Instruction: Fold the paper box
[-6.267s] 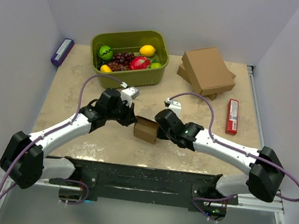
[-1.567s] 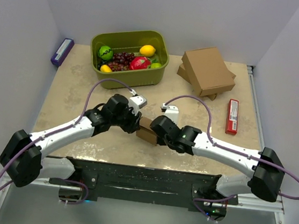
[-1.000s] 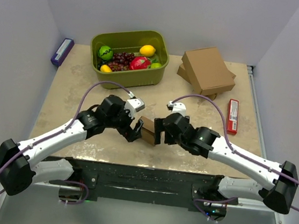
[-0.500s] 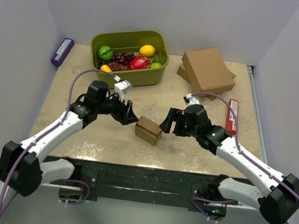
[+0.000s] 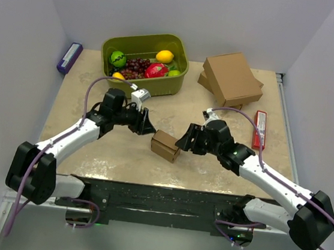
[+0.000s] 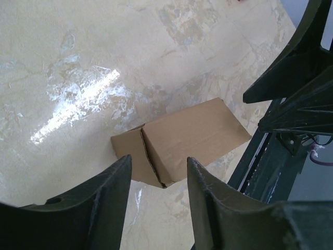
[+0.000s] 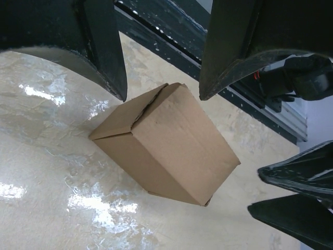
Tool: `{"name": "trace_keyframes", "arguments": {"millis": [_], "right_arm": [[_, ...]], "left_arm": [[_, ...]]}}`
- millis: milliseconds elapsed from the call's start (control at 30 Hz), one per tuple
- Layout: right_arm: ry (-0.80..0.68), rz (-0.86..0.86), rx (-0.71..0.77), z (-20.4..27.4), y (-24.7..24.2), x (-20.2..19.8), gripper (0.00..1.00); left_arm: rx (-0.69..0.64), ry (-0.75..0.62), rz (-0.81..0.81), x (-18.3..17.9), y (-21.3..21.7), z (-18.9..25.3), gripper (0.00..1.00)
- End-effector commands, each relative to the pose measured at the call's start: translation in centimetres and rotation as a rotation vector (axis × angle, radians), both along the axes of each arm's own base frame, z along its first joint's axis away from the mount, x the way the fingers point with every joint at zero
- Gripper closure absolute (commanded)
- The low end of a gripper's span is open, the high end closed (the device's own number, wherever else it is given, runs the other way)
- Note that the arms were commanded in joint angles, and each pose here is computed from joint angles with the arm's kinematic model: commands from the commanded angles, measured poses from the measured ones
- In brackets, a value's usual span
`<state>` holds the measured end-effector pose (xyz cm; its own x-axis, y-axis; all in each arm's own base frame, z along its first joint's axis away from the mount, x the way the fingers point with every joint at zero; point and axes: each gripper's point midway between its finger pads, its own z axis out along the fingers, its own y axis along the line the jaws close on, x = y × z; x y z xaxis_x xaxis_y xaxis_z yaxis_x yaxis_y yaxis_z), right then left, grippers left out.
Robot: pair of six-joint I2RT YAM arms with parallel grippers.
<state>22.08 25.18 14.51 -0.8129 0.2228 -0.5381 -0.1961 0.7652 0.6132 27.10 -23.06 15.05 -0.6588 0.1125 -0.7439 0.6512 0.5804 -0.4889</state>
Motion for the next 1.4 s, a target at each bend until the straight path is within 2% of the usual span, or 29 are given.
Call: {"name": "trace_keyframes", "arguments": {"millis": [0, 300, 1367], "right_arm": [[0.0, 0.014, 0.034, 0.0, 0.9, 0.3, 0.42], [0.023, 0.015, 0.01, -1.4, 0.9, 0.4, 0.49], [0.066, -0.021, -0.148, -5.4, -1.2, 0.4, 0.57]], "left_arm": [[0.0, 0.004, -0.01, 0.4, 0.0, -0.7, 0.51], [0.019, 0.044, -0.026, 0.2, 0.0, -2.1, 0.57], [0.066, 0.154, -0.065, -1.9, 0.4, -5.6, 0.6]]}}
